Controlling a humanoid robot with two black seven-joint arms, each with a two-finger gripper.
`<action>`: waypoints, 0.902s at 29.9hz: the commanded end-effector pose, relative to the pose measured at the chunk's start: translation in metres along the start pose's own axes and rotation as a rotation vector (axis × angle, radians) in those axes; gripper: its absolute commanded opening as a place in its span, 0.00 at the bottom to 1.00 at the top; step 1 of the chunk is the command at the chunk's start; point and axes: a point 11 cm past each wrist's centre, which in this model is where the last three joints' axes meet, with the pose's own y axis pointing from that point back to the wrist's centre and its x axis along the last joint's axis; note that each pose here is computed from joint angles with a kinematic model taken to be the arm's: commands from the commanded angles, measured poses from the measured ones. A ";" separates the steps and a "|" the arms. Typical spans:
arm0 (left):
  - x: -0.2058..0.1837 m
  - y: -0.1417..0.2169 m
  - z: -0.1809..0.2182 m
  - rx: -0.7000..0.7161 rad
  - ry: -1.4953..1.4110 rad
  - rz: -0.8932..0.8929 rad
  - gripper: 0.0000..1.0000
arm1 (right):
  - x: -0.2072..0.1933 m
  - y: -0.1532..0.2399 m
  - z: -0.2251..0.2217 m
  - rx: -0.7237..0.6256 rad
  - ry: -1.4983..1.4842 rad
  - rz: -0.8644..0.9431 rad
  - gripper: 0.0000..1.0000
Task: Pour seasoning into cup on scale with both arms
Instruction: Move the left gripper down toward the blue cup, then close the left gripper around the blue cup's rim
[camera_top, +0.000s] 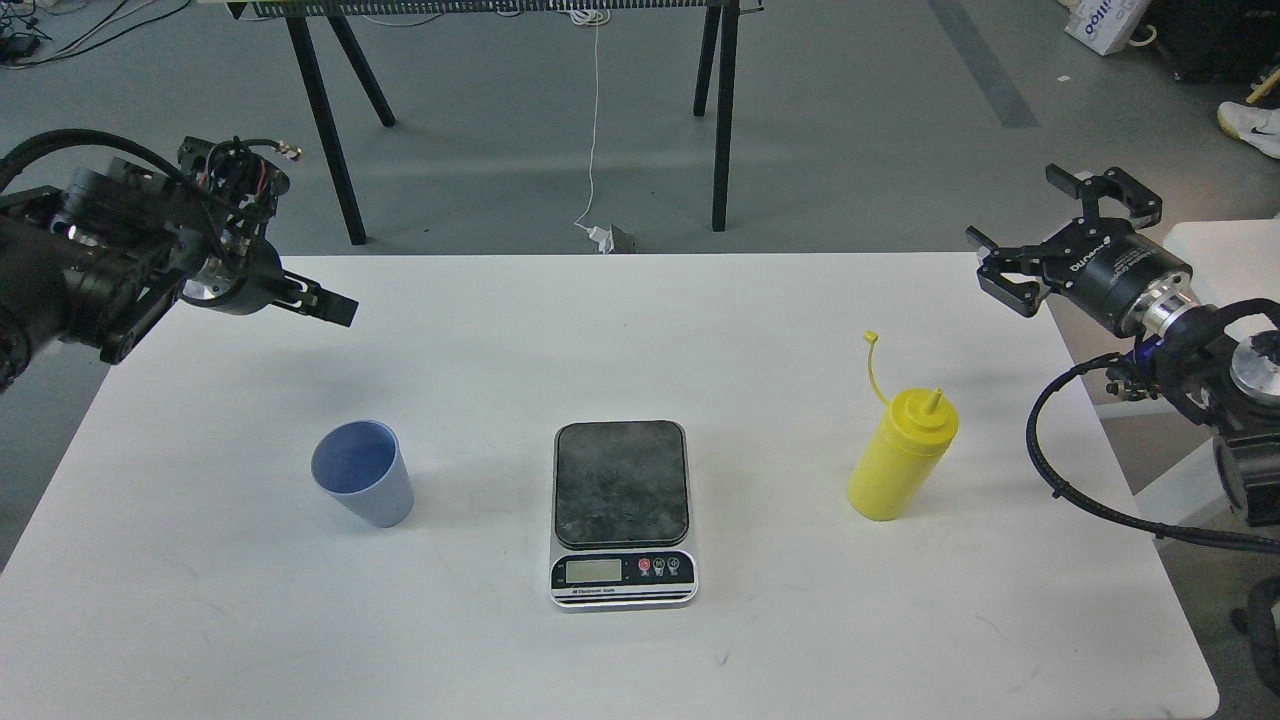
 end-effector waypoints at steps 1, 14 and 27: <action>0.014 0.018 0.039 -0.162 -0.030 0.023 1.00 | 0.003 0.002 0.001 -0.001 -0.002 0.007 0.97; -0.042 0.039 0.028 -0.175 -0.153 -0.106 1.00 | 0.012 0.006 0.003 0.002 -0.011 0.028 0.97; -0.078 0.027 0.022 -0.165 -0.160 -0.194 1.00 | 0.014 0.007 0.004 0.000 -0.014 0.032 0.97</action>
